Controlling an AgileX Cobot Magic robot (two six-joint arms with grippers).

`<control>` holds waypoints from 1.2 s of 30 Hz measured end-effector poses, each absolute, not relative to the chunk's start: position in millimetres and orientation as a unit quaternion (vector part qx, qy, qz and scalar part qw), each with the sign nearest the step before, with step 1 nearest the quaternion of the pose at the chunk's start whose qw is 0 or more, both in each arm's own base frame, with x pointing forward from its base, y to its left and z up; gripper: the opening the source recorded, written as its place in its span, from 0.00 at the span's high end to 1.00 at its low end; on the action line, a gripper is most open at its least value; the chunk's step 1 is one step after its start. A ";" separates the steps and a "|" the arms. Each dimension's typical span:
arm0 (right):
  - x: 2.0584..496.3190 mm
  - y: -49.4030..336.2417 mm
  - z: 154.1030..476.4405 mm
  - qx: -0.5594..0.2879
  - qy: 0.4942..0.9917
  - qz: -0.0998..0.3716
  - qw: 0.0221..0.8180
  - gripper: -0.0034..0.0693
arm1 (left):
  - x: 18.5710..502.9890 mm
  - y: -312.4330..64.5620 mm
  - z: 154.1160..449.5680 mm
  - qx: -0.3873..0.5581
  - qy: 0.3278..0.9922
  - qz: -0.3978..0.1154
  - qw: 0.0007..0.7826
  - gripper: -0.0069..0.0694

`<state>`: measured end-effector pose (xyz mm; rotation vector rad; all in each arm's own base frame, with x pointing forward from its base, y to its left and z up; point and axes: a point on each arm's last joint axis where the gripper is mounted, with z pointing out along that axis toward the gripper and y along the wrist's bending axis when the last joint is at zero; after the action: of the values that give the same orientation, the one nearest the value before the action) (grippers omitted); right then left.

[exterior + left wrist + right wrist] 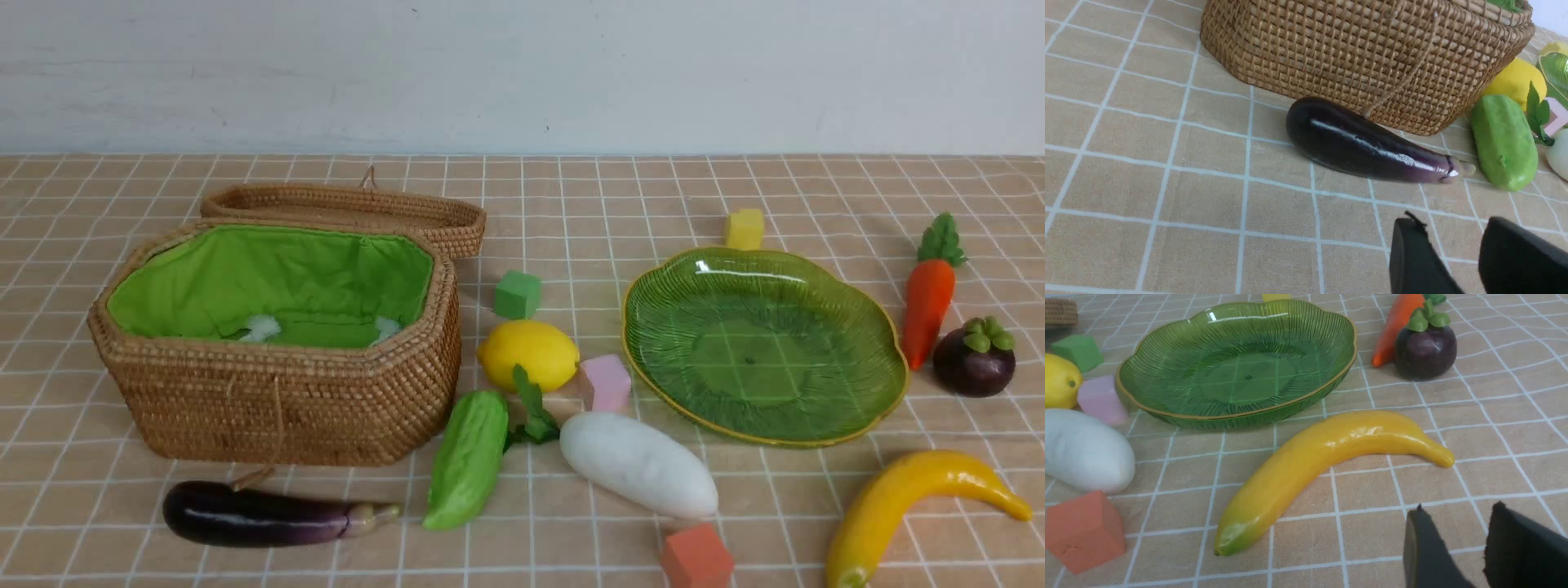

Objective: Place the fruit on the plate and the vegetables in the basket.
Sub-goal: Use the left arm to grab an eggplant and put it into the left basket

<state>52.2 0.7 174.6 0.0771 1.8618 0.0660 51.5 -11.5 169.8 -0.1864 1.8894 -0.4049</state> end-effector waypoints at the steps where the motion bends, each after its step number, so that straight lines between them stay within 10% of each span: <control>1: 52.2 0.7 174.6 0.033 0.802 0.028 0.596 0.62 | 51.5 -11.5 169.8 -0.079 0.803 -0.172 0.565 0.60; 14: 52.2 0.7 174.6 0.033 0.802 0.028 0.596 0.62 | 53.3 -11.9 176.6 -0.093 0.778 -0.194 0.590 0.60; 24: 52.2 0.7 174.6 0.033 0.802 0.028 0.596 0.62 | 55.9 -6.8 208.7 -0.253 0.612 -0.378 0.647 0.61; 29: 52.3 0.8 175.0 0.035 0.800 0.031 0.598 0.62 | 52.7 -10.2 221.6 -0.232 0.632 -0.374 0.637 0.81; 36: 55.0 8.9 185.3 0.245 0.716 0.270 0.595 0.62 | 42.9 -23.7 270.0 -0.110 0.777 -0.292 0.547 0.93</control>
<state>55.0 8.9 185.3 0.5683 1.6644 0.6280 42.9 -23.7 270.0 -0.2598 1.8409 -0.6911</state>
